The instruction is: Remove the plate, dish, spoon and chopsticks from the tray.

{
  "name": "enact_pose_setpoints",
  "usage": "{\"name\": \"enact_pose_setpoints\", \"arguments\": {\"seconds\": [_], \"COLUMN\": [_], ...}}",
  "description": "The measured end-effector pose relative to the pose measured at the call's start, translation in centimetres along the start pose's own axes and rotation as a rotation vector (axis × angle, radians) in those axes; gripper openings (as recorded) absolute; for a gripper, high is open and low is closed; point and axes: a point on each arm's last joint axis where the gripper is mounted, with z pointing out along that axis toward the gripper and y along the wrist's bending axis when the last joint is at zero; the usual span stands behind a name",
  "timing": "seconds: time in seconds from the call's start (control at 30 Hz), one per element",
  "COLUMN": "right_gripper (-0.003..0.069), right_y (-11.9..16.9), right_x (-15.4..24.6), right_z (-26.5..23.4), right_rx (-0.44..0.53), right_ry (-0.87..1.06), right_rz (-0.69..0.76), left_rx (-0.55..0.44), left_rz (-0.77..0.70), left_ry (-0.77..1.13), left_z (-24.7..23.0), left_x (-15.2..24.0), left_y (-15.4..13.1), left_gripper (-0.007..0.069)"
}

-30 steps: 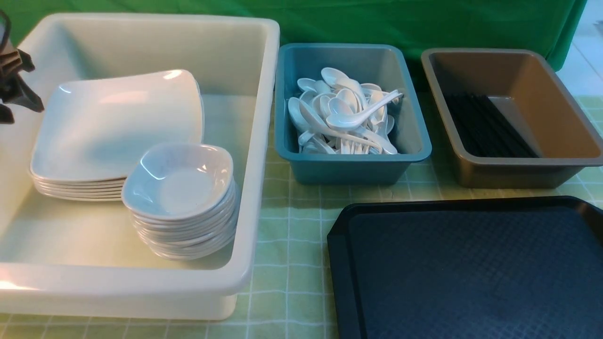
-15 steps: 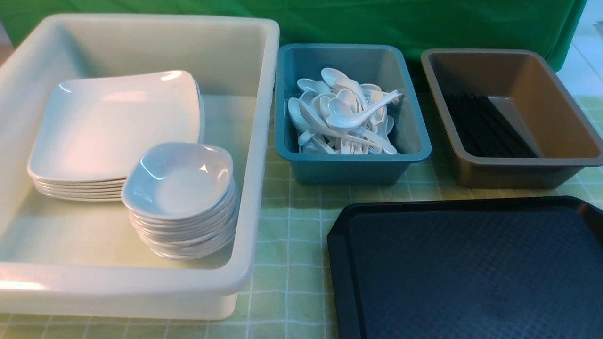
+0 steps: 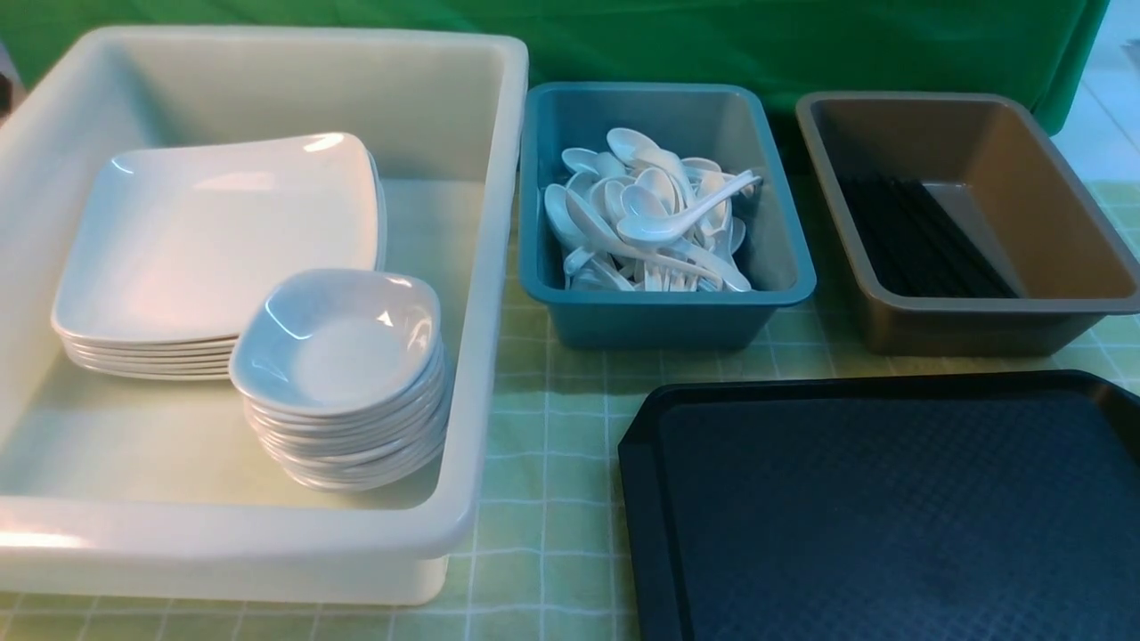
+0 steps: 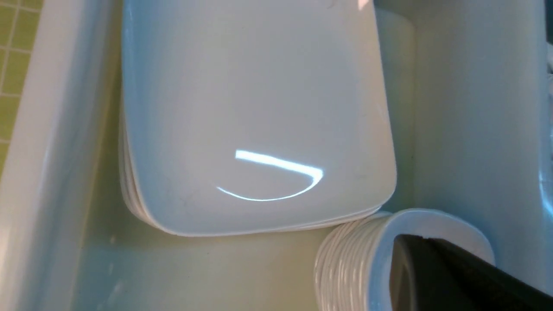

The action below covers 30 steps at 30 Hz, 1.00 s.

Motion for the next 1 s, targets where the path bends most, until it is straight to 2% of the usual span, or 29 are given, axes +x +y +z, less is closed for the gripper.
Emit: {"name": "enact_pose_setpoints", "arguments": {"seconds": [0.13, 0.4, 0.63, 0.93, 1.0], "right_gripper": [0.0012, 0.0036, 0.0053, 0.0069, 0.0072], "right_y": [0.5, 0.6, 0.6, 0.6, 0.9], "right_x": [0.5, 0.6, 0.6, 0.7, 1.3], "right_z": [1.0, 1.1, 1.1, 1.2, 1.5], "right_rx": [-0.033, -0.038, -0.038, -0.043, -0.069], "right_ry": [-0.048, -0.057, -0.059, -0.055, -0.05], "right_rz": [-0.002, -0.004, -0.004, 0.005, 0.055], "left_rx": [0.004, -0.003, 0.078, 0.083, 0.083], "left_rz": [0.021, 0.046, 0.028, 0.048, 0.052], "left_ry": [-0.013, -0.059, -0.099, -0.138, -0.145], "left_z": [-0.7, -3.0, -5.4, -7.5, -7.8], "left_x": [0.3, 1.0, 3.7, 5.6, 5.7], "left_y": [-0.4, -1.5, -3.6, -4.8, -5.0], "left_gripper": [-0.0013, -0.0013, -0.0013, -0.0013, -0.0013]}}
